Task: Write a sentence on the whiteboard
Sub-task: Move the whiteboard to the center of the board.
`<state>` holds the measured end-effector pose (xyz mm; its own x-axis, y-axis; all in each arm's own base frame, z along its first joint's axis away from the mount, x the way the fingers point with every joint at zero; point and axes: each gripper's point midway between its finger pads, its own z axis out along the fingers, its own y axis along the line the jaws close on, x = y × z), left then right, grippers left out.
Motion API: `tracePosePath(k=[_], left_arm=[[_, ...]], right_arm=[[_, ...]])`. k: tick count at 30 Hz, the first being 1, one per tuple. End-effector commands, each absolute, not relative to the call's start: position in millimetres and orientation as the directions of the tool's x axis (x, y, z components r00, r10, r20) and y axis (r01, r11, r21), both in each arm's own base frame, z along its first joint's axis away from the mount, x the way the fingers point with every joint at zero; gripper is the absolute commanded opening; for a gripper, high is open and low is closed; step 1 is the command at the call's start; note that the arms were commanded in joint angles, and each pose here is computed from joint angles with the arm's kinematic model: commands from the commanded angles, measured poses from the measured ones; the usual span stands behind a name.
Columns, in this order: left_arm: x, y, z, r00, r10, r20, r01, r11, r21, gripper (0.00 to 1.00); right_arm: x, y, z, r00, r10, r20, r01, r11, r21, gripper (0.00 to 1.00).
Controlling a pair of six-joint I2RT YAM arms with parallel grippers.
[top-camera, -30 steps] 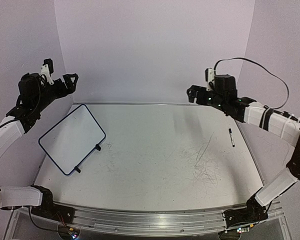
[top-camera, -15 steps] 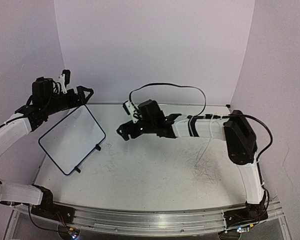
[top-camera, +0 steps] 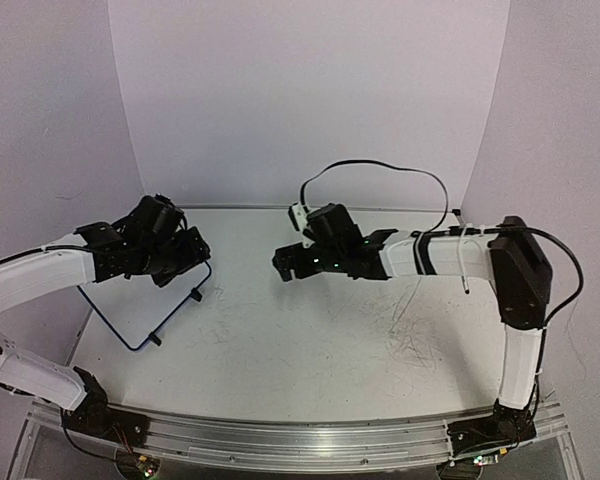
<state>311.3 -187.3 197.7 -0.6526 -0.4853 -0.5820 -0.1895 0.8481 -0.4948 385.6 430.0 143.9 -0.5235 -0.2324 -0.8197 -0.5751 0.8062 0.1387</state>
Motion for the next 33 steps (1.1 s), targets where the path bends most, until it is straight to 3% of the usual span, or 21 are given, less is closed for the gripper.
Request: tracePosePath(k=[1, 7, 13, 17, 29, 33], left_arm=[[299.7, -173.0, 162.5, -0.494, -0.696, -0.521, -0.522, 0.717, -0.462, 0.82], [298.6, -190.3, 110.3, -0.405, -0.780, -0.478, -0.675, 0.607, -0.419, 0.75], [315.4, -193.1, 80.2, -0.313, -0.791, -0.525, -0.741, 0.549, -0.387, 0.69], [334.6, -198.1, 69.8, -0.333, -0.748, -0.575, -0.738, 0.586, -0.334, 0.54], [354.3, -177.6, 39.8, -0.305, -0.744, -0.595, -0.801, 0.538, -0.261, 0.56], [357.2, -168.8, 35.9, -0.292, -0.731, -0.617, -0.811, 0.531, -0.245, 0.51]], right_arm=[[399.6, 354.2, 193.2, -0.481, -0.072, -0.874, -0.411, 0.899, 0.152, 0.98], [378.7, 306.4, 234.0, -0.394, -0.031, -0.919, -0.369, 0.921, 0.127, 0.98], [355.0, 270.9, 253.5, -0.331, 0.006, -0.944, -0.349, 0.928, 0.128, 0.98], [341.9, 254.9, 257.1, -0.314, 0.013, -0.949, -0.347, 0.929, 0.128, 0.98], [330.1, 224.9, 267.8, -0.250, 0.017, -0.968, -0.313, 0.945, 0.097, 0.98], [329.0, 224.8, 266.1, -0.252, 0.015, -0.968, -0.320, 0.942, 0.098, 0.98]])
